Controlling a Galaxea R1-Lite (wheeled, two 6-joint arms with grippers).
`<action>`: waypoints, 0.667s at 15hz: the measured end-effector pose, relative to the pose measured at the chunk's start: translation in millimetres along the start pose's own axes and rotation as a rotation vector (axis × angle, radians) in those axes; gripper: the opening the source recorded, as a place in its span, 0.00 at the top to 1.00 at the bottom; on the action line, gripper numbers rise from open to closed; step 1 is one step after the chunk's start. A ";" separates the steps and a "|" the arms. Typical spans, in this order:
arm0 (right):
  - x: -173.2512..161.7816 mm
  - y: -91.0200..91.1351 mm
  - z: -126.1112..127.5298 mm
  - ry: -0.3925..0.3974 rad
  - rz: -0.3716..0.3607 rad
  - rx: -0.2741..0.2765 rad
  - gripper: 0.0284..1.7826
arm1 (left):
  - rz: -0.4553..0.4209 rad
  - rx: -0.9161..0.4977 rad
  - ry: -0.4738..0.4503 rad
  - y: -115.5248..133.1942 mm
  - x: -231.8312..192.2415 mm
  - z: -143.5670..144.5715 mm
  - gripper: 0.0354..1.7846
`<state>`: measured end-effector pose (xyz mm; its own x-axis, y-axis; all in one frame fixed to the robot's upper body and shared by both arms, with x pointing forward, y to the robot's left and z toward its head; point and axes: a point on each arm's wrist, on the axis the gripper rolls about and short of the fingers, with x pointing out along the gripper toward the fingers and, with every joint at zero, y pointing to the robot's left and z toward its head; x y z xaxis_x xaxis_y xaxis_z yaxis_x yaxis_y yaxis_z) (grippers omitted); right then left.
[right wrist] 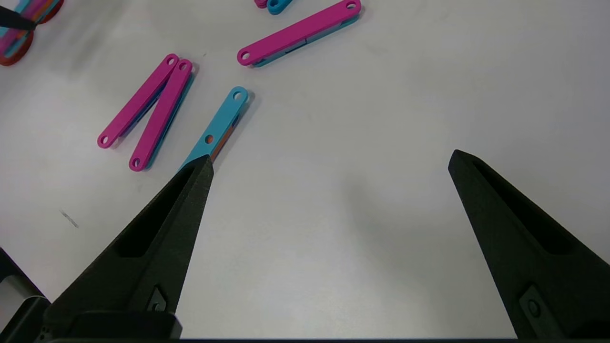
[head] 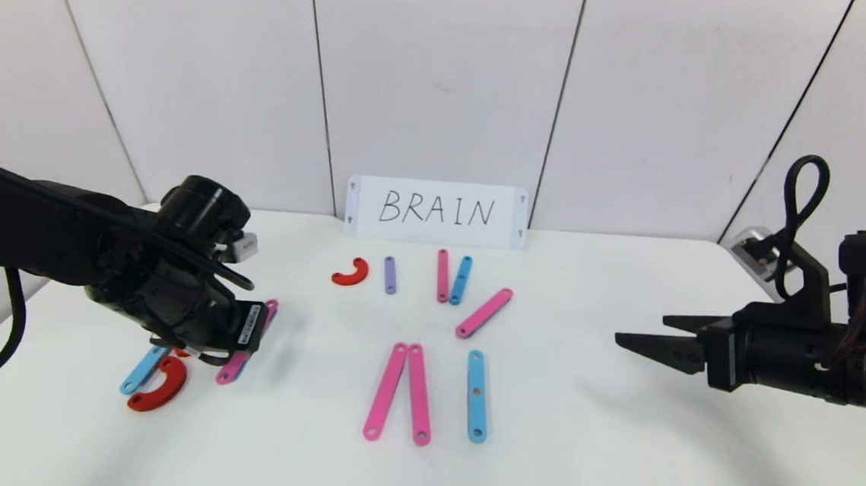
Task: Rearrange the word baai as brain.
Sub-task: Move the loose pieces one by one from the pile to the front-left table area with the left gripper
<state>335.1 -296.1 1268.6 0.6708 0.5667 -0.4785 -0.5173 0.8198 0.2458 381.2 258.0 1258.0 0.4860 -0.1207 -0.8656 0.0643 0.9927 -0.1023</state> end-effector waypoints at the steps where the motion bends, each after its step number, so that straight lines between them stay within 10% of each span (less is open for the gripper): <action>1: -0.1 0.1 0.0 -0.001 0.000 0.000 0.03 | 0.002 -0.009 0.009 -0.4 1.7 -1.2 0.85; 10: -0.1 0.0 -0.6 0.001 0.000 -0.002 0.03 | 0.013 0.005 0.080 -4.6 25.9 -8.1 0.85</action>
<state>334.7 -296.1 1268.2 0.6699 0.5666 -0.4797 -0.5185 0.8196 0.2438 386.4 250.4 1232.2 0.4152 -0.1067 -0.9035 0.0627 0.9941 -0.0886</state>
